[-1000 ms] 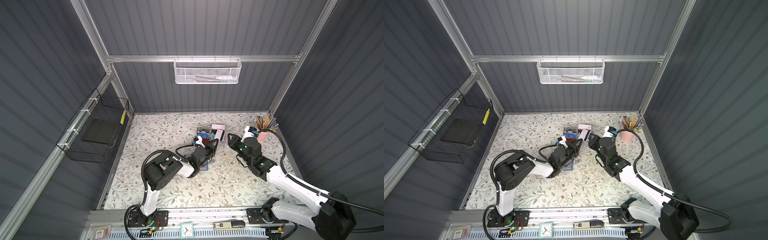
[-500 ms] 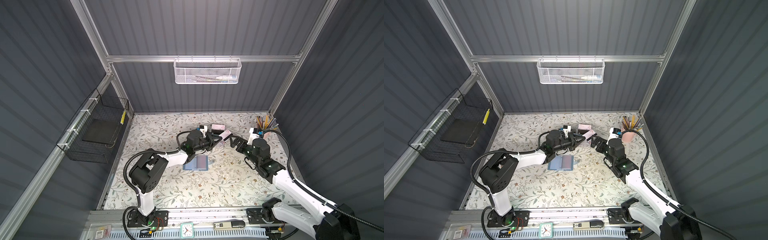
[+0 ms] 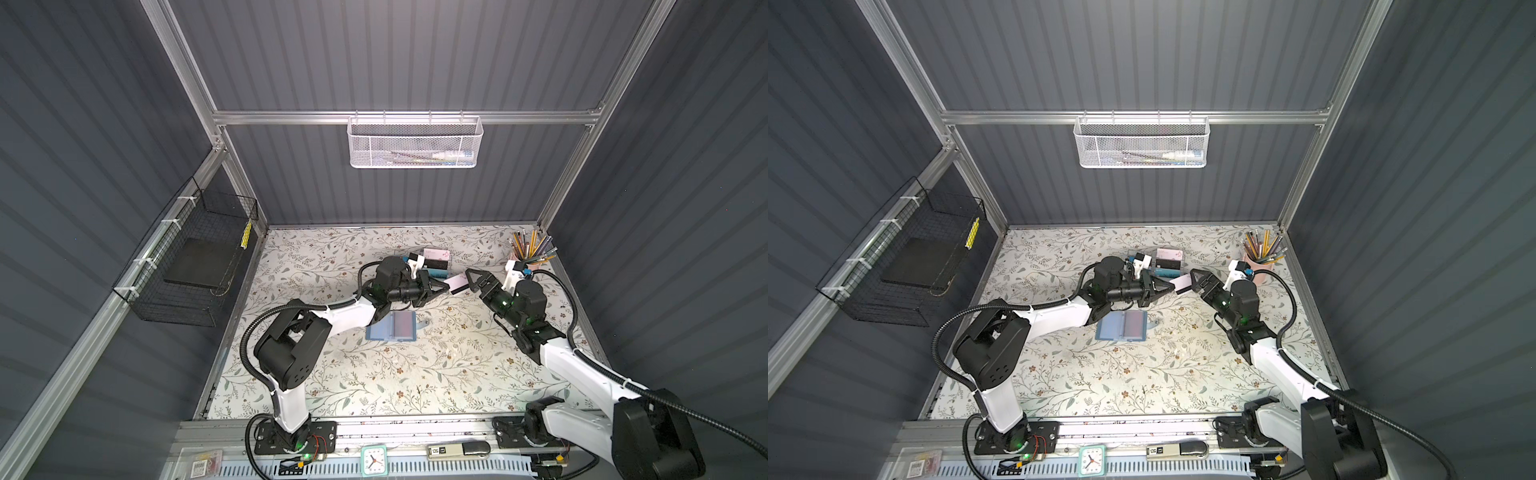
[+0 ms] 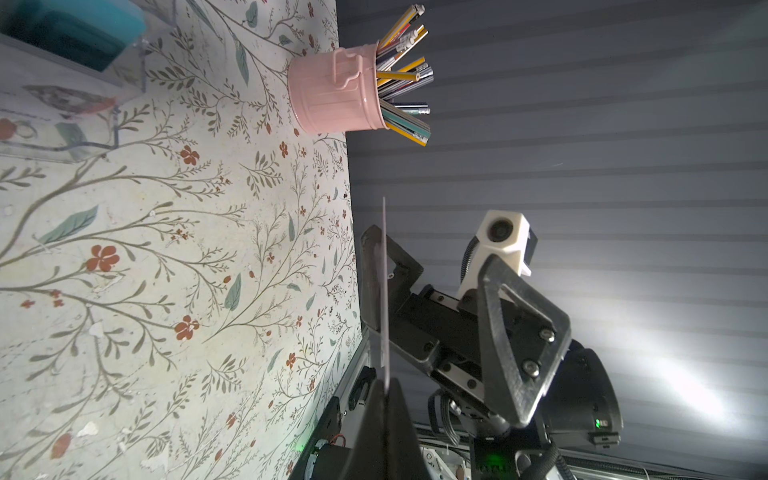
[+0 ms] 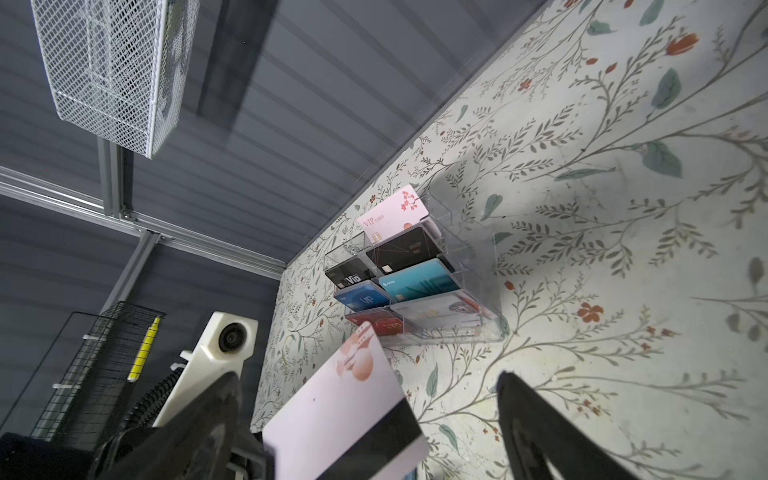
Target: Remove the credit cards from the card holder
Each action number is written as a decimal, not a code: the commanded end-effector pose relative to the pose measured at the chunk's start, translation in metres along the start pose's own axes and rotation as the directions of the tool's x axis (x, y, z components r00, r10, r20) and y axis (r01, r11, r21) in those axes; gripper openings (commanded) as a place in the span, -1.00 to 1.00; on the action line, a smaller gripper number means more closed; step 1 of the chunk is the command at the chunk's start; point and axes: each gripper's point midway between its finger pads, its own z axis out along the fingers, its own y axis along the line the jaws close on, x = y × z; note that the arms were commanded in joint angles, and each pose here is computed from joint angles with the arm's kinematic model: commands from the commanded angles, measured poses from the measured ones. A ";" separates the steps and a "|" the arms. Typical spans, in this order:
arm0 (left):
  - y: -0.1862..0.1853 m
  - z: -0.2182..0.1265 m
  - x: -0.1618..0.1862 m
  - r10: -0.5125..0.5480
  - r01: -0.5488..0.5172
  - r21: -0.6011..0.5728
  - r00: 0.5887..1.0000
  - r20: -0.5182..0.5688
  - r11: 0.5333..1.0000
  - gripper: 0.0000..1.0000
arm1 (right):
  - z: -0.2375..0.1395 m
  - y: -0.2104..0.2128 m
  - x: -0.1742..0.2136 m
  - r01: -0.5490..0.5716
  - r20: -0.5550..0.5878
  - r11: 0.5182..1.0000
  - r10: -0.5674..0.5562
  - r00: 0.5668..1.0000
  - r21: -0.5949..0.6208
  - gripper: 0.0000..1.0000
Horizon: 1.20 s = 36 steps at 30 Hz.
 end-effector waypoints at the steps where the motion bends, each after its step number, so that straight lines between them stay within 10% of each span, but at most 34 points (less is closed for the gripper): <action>1: -0.010 -0.001 0.004 0.027 -0.027 0.040 0.999 -0.018 0.999 -1.00 | 0.004 0.011 0.003 -0.050 -0.027 0.995 0.048 0.998 -0.084 0.82; 36: 0.005 -0.001 -0.004 -0.021 0.016 0.086 0.998 0.054 0.996 -1.00 | -0.001 0.017 0.002 -0.152 -0.027 0.961 0.149 0.988 -0.230 -0.82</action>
